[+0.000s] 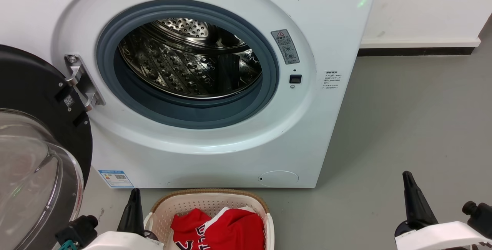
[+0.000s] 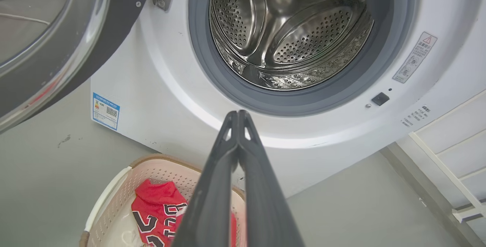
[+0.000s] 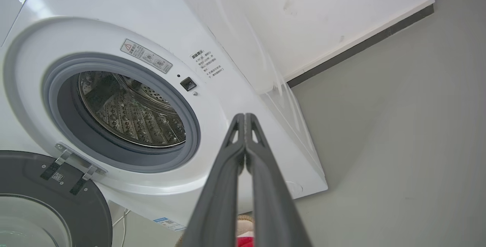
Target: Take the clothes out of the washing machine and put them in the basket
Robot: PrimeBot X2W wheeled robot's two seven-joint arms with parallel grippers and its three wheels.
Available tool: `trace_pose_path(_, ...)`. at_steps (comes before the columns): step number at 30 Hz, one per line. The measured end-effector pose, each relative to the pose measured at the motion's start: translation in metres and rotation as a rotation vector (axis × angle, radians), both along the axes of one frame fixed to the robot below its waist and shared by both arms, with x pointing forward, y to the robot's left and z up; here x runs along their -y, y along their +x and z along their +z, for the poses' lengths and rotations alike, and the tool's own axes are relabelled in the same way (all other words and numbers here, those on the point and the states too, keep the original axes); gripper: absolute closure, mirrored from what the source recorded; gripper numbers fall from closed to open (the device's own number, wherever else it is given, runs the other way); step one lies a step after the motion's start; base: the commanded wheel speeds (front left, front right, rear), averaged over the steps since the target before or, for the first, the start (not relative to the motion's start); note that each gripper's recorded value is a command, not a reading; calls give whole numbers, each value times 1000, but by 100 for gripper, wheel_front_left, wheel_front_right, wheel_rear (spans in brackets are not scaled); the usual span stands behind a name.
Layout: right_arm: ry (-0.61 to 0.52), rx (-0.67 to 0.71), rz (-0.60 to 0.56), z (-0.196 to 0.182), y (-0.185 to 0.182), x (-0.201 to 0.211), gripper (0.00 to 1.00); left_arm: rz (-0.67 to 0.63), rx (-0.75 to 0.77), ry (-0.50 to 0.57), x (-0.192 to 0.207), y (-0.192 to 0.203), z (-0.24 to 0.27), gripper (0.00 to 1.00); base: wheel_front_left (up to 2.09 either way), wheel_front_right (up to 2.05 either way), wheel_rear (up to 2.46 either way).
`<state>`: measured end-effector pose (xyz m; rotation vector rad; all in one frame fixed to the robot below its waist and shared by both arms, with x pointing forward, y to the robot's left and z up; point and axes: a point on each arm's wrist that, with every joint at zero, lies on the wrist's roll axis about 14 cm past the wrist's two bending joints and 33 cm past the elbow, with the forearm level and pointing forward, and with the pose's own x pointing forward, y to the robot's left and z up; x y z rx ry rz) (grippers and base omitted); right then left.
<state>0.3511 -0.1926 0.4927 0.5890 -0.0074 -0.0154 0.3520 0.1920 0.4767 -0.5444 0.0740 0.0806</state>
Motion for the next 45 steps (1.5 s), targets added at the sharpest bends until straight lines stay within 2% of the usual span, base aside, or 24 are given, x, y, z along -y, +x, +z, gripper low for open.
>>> trace_pose_path(20, 294, -22, -20, -2, 10, 5, 100, 18, 2, -310, -3, 12, 3, 100, 0, 0, 0)
trace_pose_path(45, 575, -29, -20, 1, 20, 7, 100, 22, 19, -604, -5, 21, 8, 100, 0, 0, 0)
